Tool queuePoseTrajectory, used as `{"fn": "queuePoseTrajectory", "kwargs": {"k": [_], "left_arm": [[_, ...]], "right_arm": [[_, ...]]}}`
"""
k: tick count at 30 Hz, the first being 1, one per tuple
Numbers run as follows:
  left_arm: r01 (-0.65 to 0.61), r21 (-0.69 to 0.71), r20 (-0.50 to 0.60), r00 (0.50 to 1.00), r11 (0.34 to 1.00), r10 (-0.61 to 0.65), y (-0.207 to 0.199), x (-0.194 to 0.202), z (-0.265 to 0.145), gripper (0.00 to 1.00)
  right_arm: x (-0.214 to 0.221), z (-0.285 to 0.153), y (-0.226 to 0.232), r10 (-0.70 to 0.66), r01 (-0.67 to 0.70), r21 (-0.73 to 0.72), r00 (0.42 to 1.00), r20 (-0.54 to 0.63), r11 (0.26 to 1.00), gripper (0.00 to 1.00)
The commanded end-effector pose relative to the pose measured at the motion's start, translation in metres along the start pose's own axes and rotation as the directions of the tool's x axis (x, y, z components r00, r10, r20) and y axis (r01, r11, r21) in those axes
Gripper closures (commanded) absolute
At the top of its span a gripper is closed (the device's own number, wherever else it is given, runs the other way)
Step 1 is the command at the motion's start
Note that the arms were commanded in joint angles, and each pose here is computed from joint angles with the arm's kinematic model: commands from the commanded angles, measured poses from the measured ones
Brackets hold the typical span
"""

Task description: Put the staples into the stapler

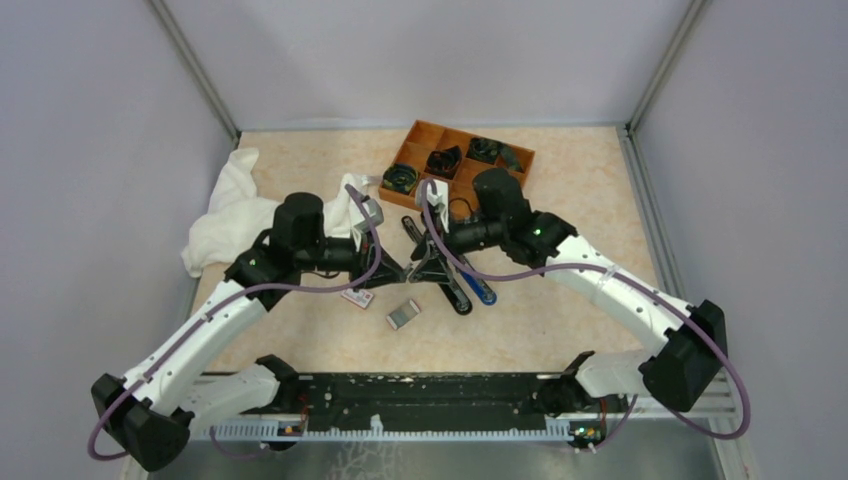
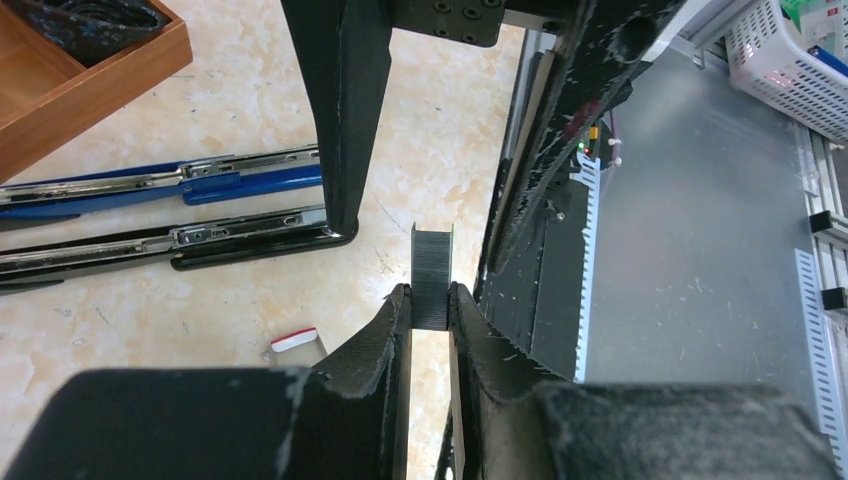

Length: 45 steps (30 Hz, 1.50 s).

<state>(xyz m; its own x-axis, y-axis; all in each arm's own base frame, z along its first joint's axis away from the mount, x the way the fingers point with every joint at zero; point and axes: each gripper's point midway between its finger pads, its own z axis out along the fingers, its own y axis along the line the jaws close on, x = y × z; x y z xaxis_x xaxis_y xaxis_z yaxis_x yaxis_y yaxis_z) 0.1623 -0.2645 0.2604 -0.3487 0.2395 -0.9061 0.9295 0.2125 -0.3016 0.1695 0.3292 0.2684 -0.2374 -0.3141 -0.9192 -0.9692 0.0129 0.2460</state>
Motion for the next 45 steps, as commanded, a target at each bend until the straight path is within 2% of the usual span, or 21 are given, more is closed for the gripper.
{"fn": "queuePoseTrajectory", "kwargs": {"k": [1, 16, 27, 35, 39, 45], "left_arm": [[-0.047, 0.045, 0.016, 0.999, 0.998, 0.046, -0.010, -0.011, -0.001, 0.78], [-0.031, 0.058, -0.006, 0.999, 0.998, 0.032, -0.010, -0.003, 0.003, 0.78], [-0.031, 0.086, -0.011, 0.999, 0.996, 0.032, -0.013, 0.001, 0.005, 0.79], [-0.028, 0.081, -0.019, 0.999, 0.996, 0.030, -0.011, 0.006, 0.006, 0.76], [-0.027, 0.039, -0.018, 0.999, 0.999, 0.028, -0.006, 0.008, 0.004, 0.69], [0.015, -0.102, 0.025, 1.000, 0.995, -0.012, 0.011, 0.007, -0.001, 0.44]], "right_arm": [[-0.027, -0.001, 0.012, -0.082, 0.084, -0.041, 0.995, 0.051, 0.996, 0.48], [-0.028, 0.003, 0.019, -0.089, 0.093, -0.066, 0.995, 0.054, 0.993, 0.56], [-0.025, 0.000, 0.028, -0.101, 0.107, -0.108, 0.993, 0.054, 0.988, 0.77], [-0.017, -0.001, 0.028, -0.092, 0.096, -0.094, 0.995, 0.039, 0.991, 0.97], [-0.010, -0.003, 0.020, -0.080, 0.081, -0.038, 0.996, 0.026, 0.996, 0.98], [0.004, -0.010, -0.011, -0.051, 0.047, 0.180, 0.999, 0.014, 0.983, 0.99]]}}
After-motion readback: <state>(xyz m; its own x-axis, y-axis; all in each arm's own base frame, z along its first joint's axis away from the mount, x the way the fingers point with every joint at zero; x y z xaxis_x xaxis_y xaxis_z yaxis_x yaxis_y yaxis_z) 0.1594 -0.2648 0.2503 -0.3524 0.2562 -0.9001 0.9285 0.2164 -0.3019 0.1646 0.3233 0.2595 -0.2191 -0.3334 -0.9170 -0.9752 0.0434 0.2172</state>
